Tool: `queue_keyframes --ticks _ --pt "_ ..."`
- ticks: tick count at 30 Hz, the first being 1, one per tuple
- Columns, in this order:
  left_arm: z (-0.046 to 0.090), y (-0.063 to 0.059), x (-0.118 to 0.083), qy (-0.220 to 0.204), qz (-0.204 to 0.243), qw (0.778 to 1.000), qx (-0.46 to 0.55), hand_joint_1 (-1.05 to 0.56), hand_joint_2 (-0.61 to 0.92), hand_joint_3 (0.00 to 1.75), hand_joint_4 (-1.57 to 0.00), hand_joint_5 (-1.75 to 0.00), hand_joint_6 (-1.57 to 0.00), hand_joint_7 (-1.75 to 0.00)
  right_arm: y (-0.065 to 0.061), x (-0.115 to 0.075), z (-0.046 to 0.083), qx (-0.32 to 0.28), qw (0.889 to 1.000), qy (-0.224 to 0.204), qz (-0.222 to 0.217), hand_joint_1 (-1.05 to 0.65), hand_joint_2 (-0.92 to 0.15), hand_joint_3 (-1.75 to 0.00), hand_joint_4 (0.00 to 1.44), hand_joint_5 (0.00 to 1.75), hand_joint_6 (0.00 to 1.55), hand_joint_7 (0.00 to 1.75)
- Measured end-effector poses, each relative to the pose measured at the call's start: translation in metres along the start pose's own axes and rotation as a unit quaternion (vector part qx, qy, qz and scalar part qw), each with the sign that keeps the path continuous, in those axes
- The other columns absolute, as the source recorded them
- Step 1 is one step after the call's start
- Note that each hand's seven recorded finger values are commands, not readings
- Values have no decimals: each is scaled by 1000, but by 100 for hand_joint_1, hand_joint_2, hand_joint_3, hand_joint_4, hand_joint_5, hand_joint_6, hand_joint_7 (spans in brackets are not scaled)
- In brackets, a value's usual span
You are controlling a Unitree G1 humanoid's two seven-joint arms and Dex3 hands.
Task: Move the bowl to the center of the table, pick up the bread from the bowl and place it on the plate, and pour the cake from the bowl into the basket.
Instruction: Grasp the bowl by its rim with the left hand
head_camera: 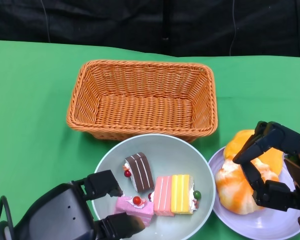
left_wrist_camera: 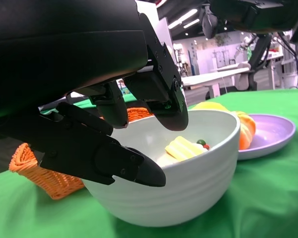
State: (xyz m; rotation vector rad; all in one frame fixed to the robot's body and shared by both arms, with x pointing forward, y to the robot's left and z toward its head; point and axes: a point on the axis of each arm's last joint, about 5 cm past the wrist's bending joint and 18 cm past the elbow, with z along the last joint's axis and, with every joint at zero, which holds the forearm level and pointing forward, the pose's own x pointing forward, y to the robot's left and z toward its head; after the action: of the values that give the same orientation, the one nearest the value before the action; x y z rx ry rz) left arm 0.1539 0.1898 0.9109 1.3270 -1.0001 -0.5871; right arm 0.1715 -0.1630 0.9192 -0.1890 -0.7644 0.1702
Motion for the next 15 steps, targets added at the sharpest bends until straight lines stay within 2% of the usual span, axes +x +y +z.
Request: queue_keyframes --ticks 7,15 --pt "2 -2 1 5 -9 1000 0 -48 82 0 -45 -102 -75 -35 0 -1 0 0 1000 2 -1 -14 -63 -83 69 149 67 124" --pt "9 1 2 33 -78 996 5 -46 78 0 -44 -100 -71 -28 0 -3 0 1 1000 9 -1 -12 -62 -85 69 149 68 123"
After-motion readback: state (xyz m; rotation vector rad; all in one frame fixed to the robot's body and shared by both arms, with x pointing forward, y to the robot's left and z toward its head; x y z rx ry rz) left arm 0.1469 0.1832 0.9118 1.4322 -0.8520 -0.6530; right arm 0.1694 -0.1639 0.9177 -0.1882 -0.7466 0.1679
